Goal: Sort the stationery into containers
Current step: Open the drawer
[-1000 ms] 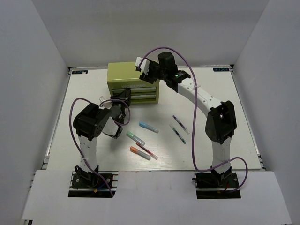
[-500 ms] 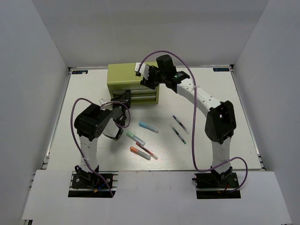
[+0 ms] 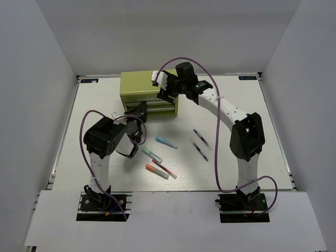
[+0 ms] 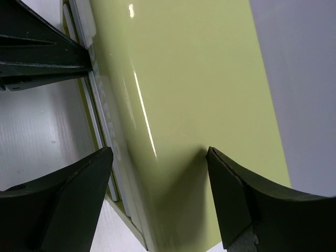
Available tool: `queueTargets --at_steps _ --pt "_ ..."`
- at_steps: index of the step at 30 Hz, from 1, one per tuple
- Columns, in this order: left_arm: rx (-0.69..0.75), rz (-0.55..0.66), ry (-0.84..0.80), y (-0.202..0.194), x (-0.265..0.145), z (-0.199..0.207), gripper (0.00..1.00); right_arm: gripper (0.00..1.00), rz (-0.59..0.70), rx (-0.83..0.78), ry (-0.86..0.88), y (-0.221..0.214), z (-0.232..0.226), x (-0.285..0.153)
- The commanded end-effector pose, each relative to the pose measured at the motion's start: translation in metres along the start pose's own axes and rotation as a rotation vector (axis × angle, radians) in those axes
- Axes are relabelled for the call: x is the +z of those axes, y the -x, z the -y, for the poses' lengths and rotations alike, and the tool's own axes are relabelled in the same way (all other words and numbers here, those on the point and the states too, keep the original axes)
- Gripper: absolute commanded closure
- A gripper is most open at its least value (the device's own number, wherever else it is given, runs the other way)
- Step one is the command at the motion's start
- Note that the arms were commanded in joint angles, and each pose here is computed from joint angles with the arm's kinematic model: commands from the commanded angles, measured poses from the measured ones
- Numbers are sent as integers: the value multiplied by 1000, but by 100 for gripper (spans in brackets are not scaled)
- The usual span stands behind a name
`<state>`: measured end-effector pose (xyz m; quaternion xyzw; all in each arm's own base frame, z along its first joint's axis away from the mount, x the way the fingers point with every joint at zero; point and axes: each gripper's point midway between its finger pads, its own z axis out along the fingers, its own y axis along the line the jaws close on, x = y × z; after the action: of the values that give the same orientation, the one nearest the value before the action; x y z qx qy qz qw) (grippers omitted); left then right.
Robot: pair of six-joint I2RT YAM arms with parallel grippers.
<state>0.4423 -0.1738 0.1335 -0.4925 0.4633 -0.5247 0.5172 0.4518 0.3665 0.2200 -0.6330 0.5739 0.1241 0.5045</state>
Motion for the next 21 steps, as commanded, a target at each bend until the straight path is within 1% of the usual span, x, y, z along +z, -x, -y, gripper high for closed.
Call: queueTargets --at_steps 1,4,8,10,13,17,21 --pt "7 25 -63 15 -32 0 100 22 20 -23 -45 14 14 -7" --pt "9 16 -59 16 -40 2 100 22 0 -23 -71 9 20 -4" --pt "13 23 -47 19 -49 0 100 25 -45 -6 -94 -2 24 -1" --pt "13 23 -47 19 -49 0 100 25 -51 -4 -101 -3 26 0" --pt "8 24 -55 19 -48 4 100 27 -79 6 -118 -11 28 2" --pt "-2 15 -70 15 -50 11 100 27 -96 12 -145 -11 36 5" --pt "4 -26 -61 10 -60 12 100 27 -120 16 -166 -19 40 6"
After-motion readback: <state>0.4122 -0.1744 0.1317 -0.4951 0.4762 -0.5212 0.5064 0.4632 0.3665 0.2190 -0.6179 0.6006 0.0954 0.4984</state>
